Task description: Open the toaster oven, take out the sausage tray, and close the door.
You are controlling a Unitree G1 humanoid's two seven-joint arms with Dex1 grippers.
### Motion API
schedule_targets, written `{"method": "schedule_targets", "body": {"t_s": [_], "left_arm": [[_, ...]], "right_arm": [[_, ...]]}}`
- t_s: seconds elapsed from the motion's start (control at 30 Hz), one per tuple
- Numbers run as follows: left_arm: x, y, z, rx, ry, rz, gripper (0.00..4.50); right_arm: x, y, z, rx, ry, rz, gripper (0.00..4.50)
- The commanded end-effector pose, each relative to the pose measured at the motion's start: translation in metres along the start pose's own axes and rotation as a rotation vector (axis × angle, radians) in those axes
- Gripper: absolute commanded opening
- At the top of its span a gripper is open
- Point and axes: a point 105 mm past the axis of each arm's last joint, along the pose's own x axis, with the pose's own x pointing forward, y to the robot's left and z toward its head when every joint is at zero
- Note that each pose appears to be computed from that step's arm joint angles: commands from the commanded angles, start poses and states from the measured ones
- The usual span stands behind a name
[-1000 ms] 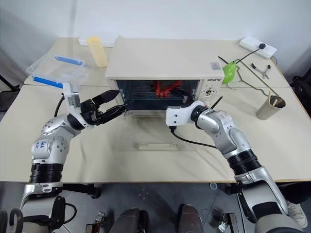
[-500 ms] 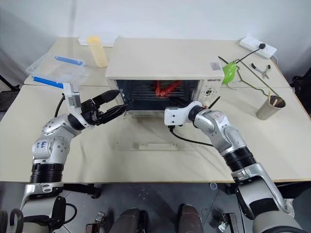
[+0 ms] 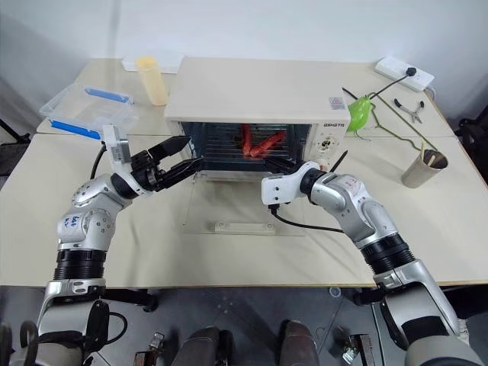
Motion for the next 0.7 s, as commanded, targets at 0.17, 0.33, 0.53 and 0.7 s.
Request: {"method": "schedule_targets", "body": {"t_s": [0.17, 0.33, 0.53, 0.7], "left_arm": [[0.002, 0.006, 0.009, 0.041, -0.014, 0.009, 4.03], [0.001, 0.007, 0.007, 0.034, -0.012, 0.013, 4.03], [0.001, 0.007, 0.004, 0.017, -0.006, 0.010, 4.03], [-0.009, 0.011, -0.006, -0.038, 0.002, 0.046, 4.03]], "right_arm": [[-0.026, -0.031, 0.028, -0.040, -0.092, -0.099, 0.02], [-0.042, -0.016, 0.035, -0.012, -0.093, -0.087, 0.02], [-0.062, -0.003, 0.043, 0.009, -0.125, -0.063, 0.02], [-0.074, -0.001, 0.049, -0.043, -0.166, -0.084, 0.02]]}}
